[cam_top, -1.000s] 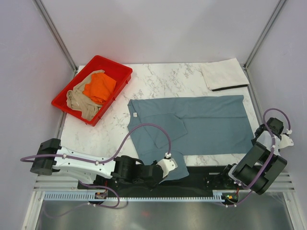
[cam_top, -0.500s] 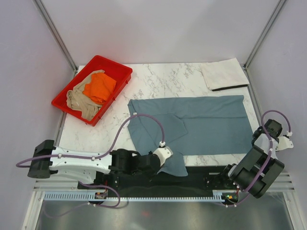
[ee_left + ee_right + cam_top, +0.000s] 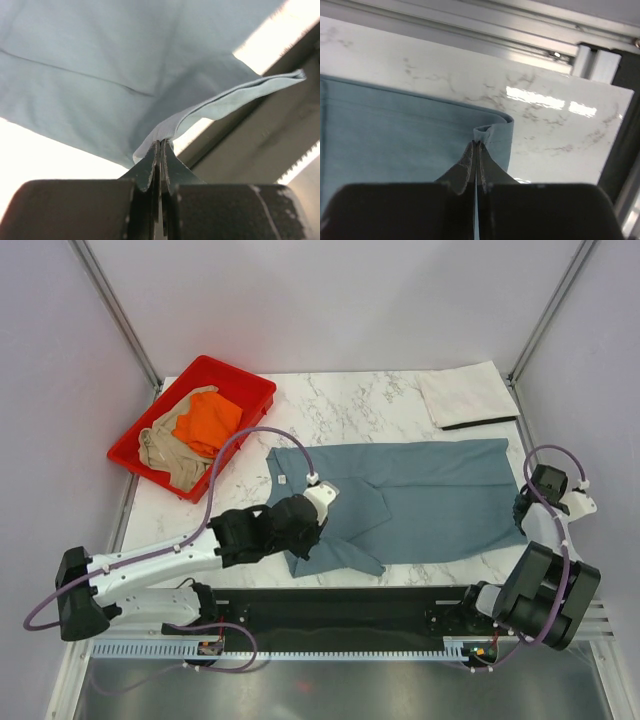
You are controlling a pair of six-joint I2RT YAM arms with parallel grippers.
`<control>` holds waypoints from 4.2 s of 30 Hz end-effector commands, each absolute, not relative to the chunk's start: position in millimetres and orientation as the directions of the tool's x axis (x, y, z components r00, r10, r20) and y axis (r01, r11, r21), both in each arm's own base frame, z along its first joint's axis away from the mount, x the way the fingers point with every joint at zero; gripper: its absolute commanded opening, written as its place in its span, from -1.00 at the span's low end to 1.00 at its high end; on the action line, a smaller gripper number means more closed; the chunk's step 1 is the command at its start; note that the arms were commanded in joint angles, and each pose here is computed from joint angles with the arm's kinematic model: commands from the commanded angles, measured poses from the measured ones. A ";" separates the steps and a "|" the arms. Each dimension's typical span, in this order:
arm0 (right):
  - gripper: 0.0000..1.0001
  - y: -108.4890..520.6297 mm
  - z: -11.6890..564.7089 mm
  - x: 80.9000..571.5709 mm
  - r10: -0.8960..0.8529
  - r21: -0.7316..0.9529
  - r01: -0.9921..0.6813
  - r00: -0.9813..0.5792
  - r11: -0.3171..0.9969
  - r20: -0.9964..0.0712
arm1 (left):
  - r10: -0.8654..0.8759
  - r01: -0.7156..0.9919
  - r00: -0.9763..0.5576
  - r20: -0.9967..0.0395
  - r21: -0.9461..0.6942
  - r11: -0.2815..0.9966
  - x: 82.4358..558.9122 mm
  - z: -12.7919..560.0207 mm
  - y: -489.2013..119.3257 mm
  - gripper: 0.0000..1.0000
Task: Fold and stack the t-shirts
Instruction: Fold the tshirt
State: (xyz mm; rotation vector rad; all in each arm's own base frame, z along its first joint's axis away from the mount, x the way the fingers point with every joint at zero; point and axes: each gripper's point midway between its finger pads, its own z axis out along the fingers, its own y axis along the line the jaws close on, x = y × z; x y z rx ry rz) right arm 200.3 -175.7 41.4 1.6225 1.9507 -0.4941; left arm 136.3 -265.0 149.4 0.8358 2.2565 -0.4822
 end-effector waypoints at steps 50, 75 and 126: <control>-1.00 -190.0 52.2 362.5 0.723 0.096 0.910 -0.253 0.404 -0.644 | 0.388 0.424 -0.644 -0.659 0.115 0.898 378.6 159.1 -180.2 -0.95; -1.00 -194.1 46.5 369.9 0.697 0.034 0.918 -0.275 0.394 -0.662 | 0.417 0.416 -0.689 -0.593 0.148 0.897 399.7 125.4 -173.0 -0.95; -0.38 -172.2 25.4 256.4 0.755 -0.171 0.934 -0.355 0.314 -0.552 | 0.036 0.042 -0.939 -0.343 -0.010 0.999 258.7 33.5 -128.9 -0.16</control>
